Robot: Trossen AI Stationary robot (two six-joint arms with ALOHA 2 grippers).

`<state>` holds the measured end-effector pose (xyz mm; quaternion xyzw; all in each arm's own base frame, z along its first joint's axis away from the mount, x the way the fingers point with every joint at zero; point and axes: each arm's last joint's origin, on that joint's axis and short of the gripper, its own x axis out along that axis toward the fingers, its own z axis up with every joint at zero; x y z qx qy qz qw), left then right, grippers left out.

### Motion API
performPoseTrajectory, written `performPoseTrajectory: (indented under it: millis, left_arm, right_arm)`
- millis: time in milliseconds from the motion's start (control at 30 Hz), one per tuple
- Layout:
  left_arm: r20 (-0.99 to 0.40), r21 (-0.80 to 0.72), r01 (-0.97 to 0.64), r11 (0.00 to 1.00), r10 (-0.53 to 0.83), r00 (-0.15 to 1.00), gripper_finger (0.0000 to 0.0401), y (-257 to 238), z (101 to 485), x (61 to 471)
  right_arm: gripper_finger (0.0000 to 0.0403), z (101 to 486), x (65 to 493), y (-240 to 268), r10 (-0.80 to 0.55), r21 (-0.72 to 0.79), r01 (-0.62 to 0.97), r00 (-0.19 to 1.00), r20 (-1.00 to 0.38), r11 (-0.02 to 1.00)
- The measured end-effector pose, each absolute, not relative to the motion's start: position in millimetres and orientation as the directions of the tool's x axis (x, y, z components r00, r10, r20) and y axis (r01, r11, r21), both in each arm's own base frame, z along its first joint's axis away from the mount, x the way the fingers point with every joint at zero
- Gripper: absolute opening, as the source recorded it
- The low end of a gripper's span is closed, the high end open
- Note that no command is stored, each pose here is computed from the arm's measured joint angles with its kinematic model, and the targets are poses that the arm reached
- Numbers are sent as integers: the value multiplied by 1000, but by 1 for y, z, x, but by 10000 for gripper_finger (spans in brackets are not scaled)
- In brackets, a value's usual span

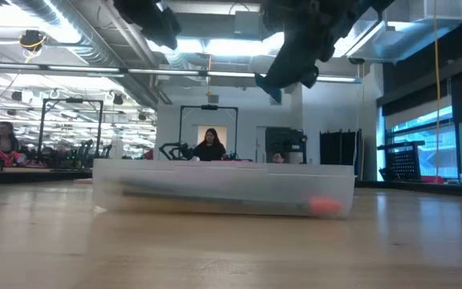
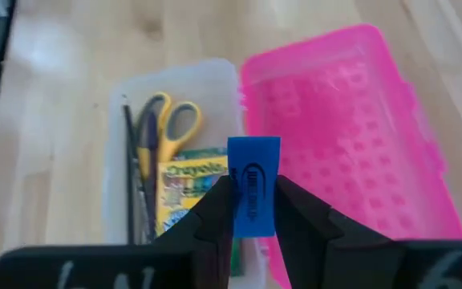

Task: Pack school essentials
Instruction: Put the blue eraser into the pink supply box

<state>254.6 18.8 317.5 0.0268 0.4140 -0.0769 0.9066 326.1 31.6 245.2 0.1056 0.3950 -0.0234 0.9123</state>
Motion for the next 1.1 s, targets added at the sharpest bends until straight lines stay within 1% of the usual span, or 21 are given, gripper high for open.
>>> performPoseTrajectory:
  millis: [167,300,500,667,800,967,1100]
  left_arm:
    - [-741,-10,207,978,-146,655,119,7,319,257]
    - [-740,-9,240,971,-168,652,119,-2,319,257]
    - [-737,-8,306,952,-213,642,119,-20,319,257]
    - [-737,-32,333,942,-247,629,119,-34,319,255]
    - [-738,-38,364,931,-272,618,119,-45,319,253]
    - [-739,-50,383,922,-293,607,119,-55,319,251]
    - [-743,-27,383,923,-275,610,119,-62,319,250]
  right_arm:
    - [82,243,334,40,118,225,56,716,-688,973]
    - [82,241,336,48,144,245,37,719,-680,969]
    - [82,230,338,71,188,267,5,697,-692,964]
    - [82,212,340,93,221,291,1,649,-728,957]
    - [82,202,342,104,239,319,15,632,-738,948]
    - [82,197,342,111,247,318,4,621,-744,948]
    - [82,196,342,112,203,282,23,636,-745,959]
